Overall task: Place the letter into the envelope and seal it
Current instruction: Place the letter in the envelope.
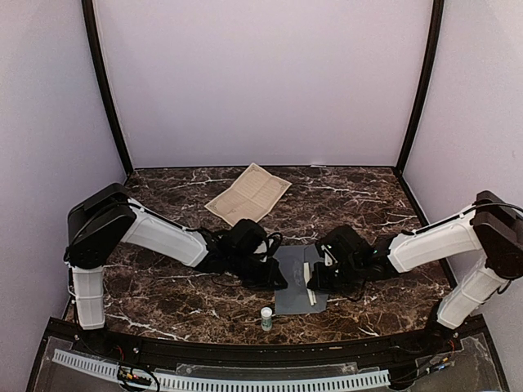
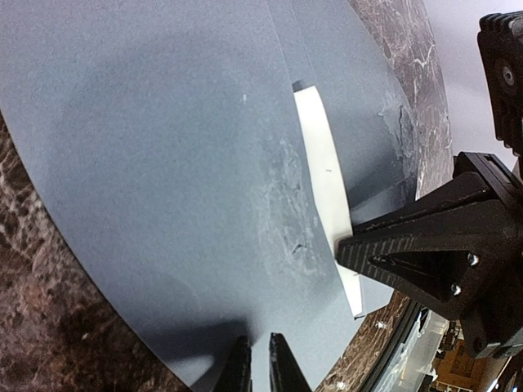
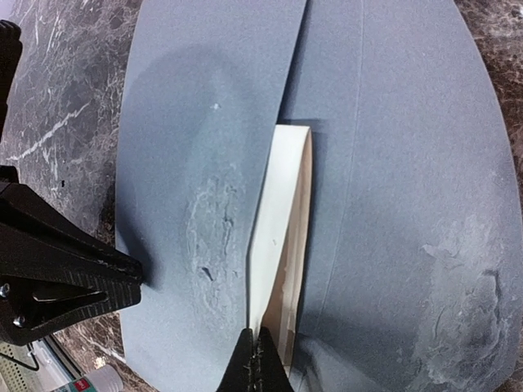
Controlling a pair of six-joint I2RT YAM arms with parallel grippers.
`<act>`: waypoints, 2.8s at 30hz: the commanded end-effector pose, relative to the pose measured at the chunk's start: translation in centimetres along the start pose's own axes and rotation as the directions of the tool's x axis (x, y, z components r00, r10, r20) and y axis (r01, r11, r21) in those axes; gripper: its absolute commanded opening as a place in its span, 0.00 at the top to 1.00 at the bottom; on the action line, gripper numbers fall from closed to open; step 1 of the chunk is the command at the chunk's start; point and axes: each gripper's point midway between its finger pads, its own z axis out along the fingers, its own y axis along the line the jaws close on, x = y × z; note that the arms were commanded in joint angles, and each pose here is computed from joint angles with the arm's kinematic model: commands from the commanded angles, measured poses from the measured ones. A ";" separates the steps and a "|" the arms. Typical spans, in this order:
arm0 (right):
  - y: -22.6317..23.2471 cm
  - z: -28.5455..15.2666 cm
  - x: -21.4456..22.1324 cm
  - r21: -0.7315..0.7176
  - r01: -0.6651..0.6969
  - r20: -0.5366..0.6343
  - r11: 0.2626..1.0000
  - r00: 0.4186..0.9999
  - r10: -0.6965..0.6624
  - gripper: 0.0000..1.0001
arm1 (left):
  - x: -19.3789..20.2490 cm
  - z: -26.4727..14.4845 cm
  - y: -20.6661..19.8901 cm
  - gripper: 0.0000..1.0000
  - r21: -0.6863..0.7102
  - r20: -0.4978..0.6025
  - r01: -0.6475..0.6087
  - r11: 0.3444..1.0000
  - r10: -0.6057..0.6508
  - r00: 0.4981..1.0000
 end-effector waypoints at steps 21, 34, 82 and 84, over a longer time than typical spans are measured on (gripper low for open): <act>-0.1 -1.1 -0.6 0.024 0.001 0.043 1.000 0.999 -0.002 1.00 | -0.3 -3.3 1.6 0.63 -0.136 0.090 0.014 0.991 -0.002 0.996; -0.1 -0.7 -0.5 0.024 -0.004 0.036 1.000 0.999 0.003 1.00 | 0.0 -2.1 1.8 0.66 -0.119 0.061 0.016 0.993 -0.009 0.998; 1.0 -3.1 -1.6 -0.002 0.018 0.082 1.000 0.997 -0.018 0.81 | -3.5 -6.0 -0.7 0.72 -0.163 0.189 -0.065 0.984 0.096 0.977; 1.2 -4.6 -2.2 -0.002 0.020 0.116 1.000 0.993 -0.020 0.74 | -3.9 -7.7 -1.0 0.64 -0.179 0.217 -0.064 0.982 0.103 0.971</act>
